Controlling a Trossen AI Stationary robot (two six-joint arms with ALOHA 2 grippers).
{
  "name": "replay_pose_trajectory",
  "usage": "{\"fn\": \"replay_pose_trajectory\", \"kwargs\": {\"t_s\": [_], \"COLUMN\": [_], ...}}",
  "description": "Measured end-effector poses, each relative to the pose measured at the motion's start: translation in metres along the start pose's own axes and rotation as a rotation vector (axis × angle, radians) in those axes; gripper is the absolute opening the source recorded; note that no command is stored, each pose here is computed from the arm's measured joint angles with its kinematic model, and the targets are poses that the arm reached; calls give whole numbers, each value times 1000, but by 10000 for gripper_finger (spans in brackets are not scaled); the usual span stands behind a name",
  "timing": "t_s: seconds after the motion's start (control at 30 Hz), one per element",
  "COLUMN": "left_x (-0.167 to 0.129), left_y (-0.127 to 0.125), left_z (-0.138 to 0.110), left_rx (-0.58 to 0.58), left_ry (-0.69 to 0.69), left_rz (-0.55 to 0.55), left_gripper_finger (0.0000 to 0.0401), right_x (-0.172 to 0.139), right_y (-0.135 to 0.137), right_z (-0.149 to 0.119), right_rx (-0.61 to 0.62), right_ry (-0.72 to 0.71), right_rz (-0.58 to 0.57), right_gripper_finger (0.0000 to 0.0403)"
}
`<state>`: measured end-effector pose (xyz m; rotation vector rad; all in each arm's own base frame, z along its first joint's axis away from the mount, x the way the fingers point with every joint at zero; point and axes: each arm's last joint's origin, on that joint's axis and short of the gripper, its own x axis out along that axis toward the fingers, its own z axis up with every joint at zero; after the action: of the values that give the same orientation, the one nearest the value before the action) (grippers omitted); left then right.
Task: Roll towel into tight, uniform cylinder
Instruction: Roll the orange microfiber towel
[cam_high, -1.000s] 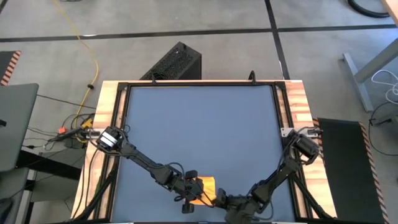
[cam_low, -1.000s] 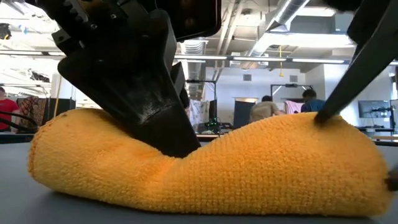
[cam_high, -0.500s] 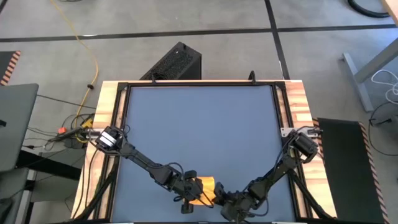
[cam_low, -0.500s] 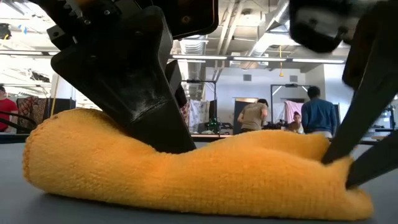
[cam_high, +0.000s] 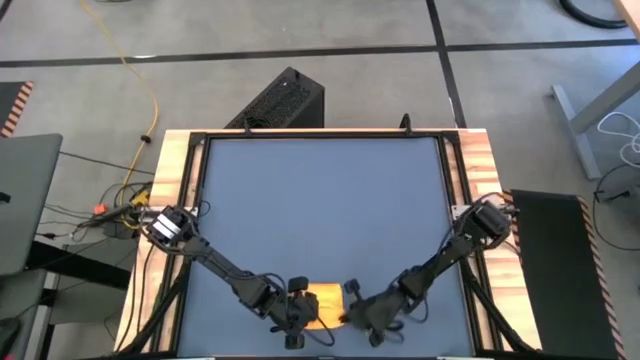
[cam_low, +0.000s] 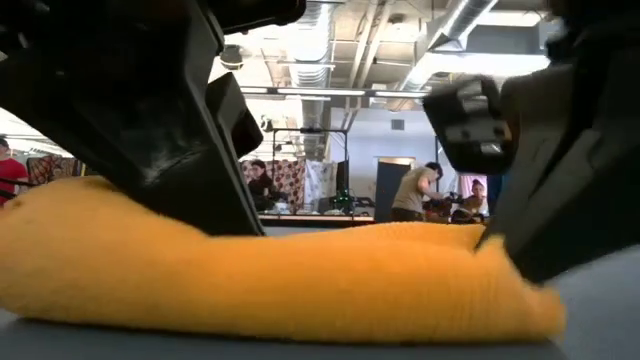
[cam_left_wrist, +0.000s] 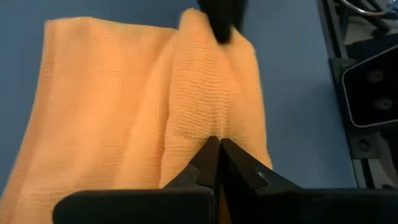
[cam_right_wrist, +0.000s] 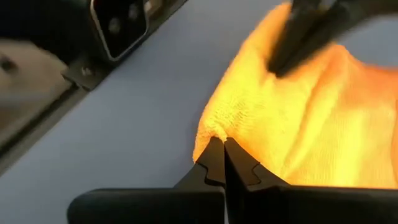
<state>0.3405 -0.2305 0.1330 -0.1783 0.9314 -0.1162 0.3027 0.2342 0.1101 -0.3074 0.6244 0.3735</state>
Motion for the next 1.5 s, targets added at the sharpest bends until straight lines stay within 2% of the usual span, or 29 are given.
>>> {"fn": "replay_pose_trajectory", "kwargs": {"t_s": [0.13, 0.3, 0.5, 0.73, 1.07, 1.23, 1.5], "left_x": [-1, -1, -1, 2, 2, 2, -2], "left_y": [-2, 0, 1, -6, -6, -6, -6], "left_z": [-3, -3, -4, -10, -12, -12, -11], "left_rx": [-9, -15, -18, -28, -21, -20, 4], "left_ry": [-4, -4, 9, 28, 47, 57, 49], "left_rz": [25, 49, 51, 27, 19, 8, 20], "left_gripper_finger": [0, 0, 0, 0, 0, 0, 0], "right_x": [-20, -31, -29, -21, -12, -9, -2], "right_y": [-21, -34, -43, -71, -98, -106, -112], "right_z": [-13, -27, -28, -29, -40, -43, -35], "right_rx": [202, 397, 516, 692, 949, 1002, 976], "right_ry": [-102, -138, -166, -188, -165, -121, 14], "right_rz": [45, 68, 95, 149, 126, 87, -34], "right_gripper_finger": [9, 10, 13, 15, 15, 15, 14]}}
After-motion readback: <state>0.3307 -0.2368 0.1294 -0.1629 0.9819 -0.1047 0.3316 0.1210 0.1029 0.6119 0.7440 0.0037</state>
